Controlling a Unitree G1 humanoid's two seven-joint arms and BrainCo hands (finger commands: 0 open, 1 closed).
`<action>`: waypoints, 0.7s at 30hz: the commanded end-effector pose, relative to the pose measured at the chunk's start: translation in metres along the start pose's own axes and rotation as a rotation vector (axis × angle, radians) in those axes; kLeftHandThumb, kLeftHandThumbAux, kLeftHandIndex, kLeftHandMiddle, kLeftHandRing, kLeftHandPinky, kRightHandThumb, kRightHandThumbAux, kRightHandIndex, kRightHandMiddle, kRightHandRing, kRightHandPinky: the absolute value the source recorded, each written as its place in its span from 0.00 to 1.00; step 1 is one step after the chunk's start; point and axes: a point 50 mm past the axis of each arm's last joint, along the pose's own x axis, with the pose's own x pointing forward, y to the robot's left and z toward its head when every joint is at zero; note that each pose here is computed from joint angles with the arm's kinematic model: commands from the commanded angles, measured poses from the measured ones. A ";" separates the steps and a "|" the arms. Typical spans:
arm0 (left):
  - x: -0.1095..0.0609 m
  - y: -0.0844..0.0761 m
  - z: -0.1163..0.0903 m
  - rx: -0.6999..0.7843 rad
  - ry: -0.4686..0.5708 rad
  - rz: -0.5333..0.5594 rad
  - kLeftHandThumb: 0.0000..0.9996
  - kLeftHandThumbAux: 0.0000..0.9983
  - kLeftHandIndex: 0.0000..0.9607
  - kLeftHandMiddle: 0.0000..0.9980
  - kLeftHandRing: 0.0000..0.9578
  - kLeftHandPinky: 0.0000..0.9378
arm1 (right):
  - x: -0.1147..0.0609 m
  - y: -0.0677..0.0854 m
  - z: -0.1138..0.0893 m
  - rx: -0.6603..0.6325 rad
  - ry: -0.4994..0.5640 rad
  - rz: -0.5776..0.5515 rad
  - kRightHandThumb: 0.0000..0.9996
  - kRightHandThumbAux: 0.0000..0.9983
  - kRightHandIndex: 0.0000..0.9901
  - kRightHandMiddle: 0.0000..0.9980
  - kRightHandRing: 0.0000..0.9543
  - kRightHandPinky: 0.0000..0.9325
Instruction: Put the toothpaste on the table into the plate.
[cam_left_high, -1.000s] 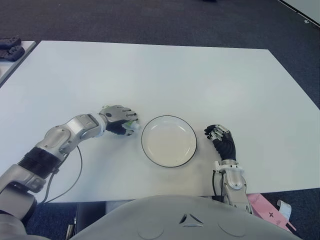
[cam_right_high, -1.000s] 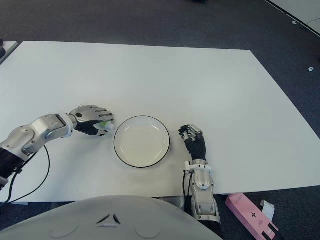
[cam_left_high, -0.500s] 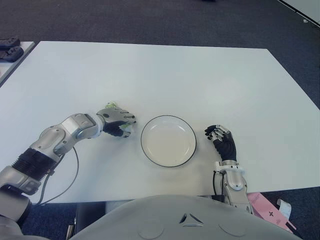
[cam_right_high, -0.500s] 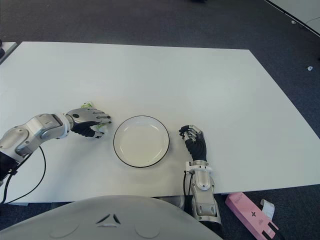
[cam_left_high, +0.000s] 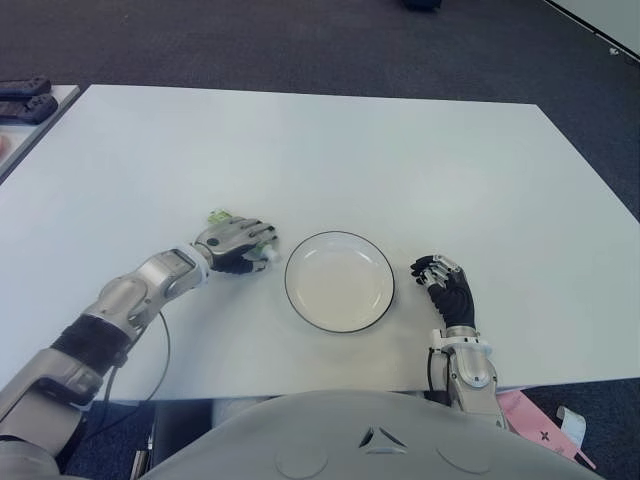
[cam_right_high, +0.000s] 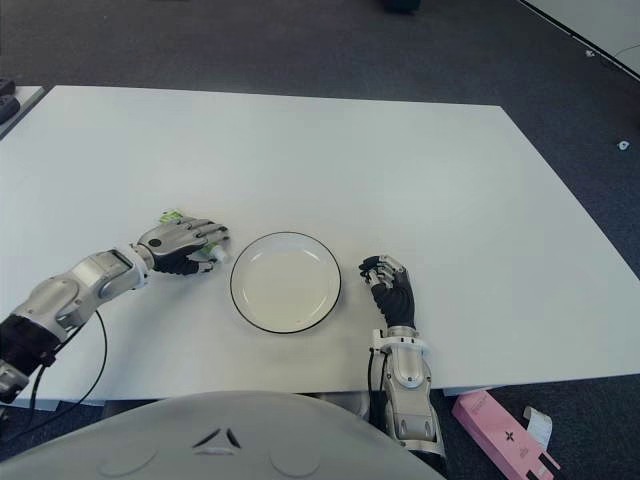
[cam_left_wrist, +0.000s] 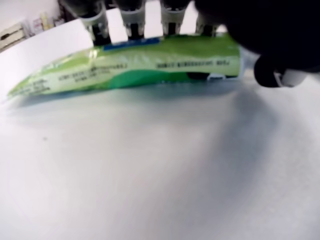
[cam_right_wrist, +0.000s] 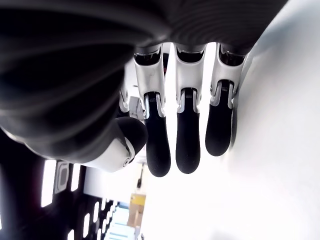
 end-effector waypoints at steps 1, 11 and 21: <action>-0.010 -0.064 0.000 -0.057 0.155 -0.041 0.61 0.24 0.00 0.11 0.15 0.30 | -0.003 -0.004 -0.005 -0.001 0.038 -0.005 0.70 0.73 0.43 0.49 0.49 0.49; -0.018 -0.074 0.003 -0.186 0.242 0.150 0.73 0.34 0.11 0.17 0.23 0.35 | -0.004 -0.006 -0.004 0.004 0.052 -0.005 0.70 0.73 0.43 0.49 0.49 0.50; -0.019 -0.080 0.000 -0.229 0.266 0.166 0.74 0.40 0.14 0.19 0.24 0.33 | -0.004 -0.006 -0.004 0.003 0.053 -0.001 0.70 0.73 0.43 0.49 0.49 0.50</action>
